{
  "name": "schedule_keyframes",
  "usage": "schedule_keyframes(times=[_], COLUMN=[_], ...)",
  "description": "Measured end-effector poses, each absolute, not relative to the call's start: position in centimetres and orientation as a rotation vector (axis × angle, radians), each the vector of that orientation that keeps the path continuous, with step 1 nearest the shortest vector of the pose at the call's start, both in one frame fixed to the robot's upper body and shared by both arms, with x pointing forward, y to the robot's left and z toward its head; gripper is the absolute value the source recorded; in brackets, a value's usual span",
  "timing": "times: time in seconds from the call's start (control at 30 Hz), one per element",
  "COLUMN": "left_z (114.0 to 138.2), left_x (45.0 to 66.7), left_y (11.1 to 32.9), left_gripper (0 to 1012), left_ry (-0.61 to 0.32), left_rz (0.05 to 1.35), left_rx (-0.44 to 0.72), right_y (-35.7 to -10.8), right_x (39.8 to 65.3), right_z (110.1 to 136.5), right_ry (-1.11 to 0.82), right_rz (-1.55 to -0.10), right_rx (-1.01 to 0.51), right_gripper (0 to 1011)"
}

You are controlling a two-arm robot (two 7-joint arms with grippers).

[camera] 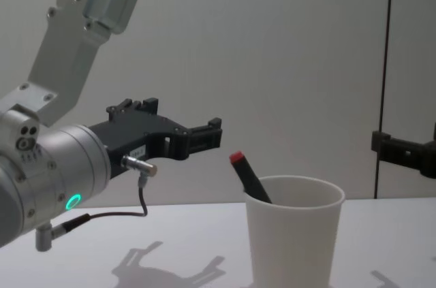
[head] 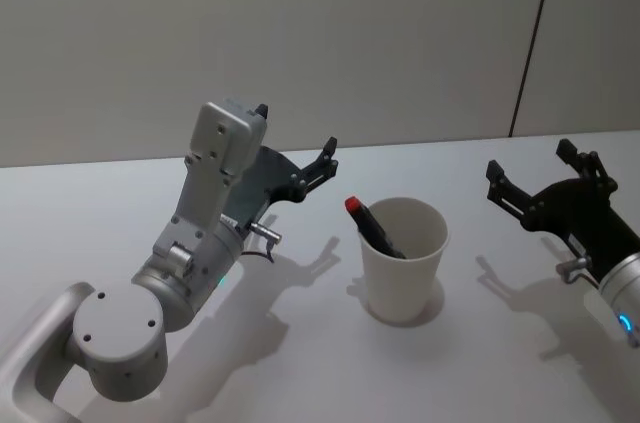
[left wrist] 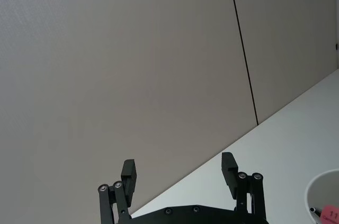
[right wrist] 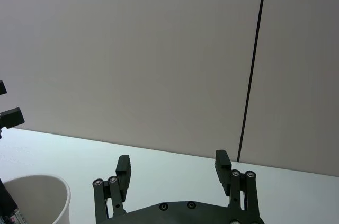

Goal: Place the pen into the pen holder.

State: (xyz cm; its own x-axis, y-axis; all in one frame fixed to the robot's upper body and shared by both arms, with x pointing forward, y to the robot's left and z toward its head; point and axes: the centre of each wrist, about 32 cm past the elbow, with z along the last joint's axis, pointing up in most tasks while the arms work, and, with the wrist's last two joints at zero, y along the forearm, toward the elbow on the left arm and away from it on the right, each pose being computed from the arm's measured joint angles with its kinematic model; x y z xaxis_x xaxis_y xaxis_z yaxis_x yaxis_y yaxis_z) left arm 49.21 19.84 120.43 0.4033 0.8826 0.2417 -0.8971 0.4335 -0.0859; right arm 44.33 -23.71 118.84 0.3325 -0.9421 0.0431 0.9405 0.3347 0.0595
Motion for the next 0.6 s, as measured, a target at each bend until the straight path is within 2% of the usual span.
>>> schedule_keyframes(times=[0.6], left_z=[120.44], left_x=[49.20], left_y=[19.84], left_gripper=[1001], left_ry=[-0.267], left_rz=[1.124], left_rx=[0.061], right_y=[-23.72], right_x=[44.34], right_z=[118.86], right_ry=[-0.075], right_rz=[-1.230], right_rx=[0.026], right_gripper=[1001])
